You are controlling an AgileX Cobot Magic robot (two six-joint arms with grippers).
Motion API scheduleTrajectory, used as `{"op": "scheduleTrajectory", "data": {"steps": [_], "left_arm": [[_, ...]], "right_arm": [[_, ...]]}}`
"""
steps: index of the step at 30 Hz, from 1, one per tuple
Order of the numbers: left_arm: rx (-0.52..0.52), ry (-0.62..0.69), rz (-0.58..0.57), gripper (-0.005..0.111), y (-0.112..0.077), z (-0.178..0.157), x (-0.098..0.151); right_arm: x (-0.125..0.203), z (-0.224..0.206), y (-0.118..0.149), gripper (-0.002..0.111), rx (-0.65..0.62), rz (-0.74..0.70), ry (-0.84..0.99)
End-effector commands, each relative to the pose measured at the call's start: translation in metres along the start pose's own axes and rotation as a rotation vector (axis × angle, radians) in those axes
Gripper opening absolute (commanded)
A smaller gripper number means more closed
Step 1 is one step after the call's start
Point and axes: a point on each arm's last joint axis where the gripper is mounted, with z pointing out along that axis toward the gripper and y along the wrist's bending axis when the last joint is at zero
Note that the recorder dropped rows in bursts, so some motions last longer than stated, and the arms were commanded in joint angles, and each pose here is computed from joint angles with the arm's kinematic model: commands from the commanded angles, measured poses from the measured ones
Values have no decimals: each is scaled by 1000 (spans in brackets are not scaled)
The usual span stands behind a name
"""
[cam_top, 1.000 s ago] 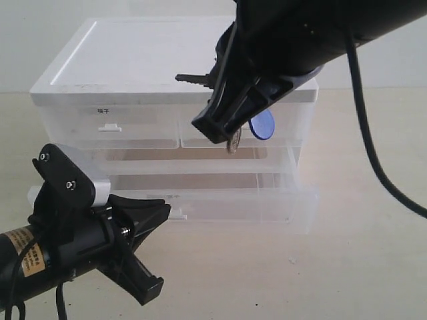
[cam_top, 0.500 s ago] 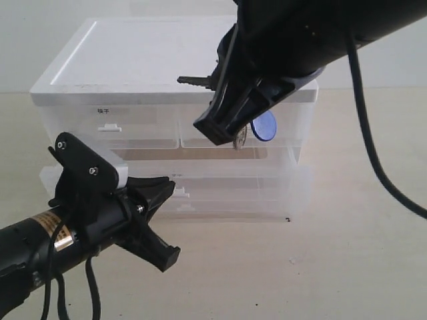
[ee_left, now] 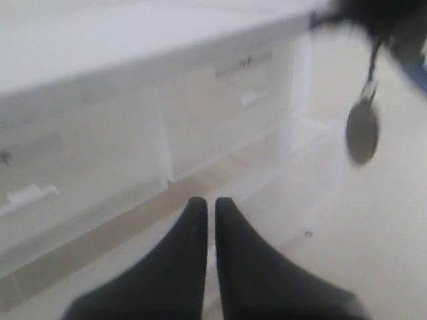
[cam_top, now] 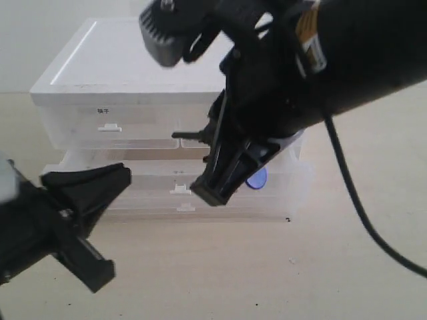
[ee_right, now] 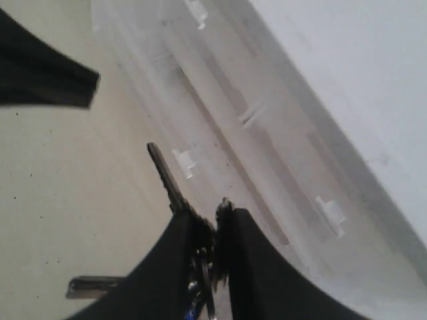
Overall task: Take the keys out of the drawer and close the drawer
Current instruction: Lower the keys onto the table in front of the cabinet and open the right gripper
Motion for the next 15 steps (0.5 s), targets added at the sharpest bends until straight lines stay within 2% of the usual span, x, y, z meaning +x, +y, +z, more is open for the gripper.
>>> {"op": "scheduleTrajectory", "data": {"steps": [1,7,15], "left_arm": [[-62,-203,-48,4,11,-40,-23],[-125,-252,-70,4,21,-71,-31],[-94,-287,-74,4,20,-89,-32]], "right_arm": [[11,29,9,0,-41,15,45],[18,67,32,0,-204,-8,126],[28,130,46,0,-216,-14,148]]}}
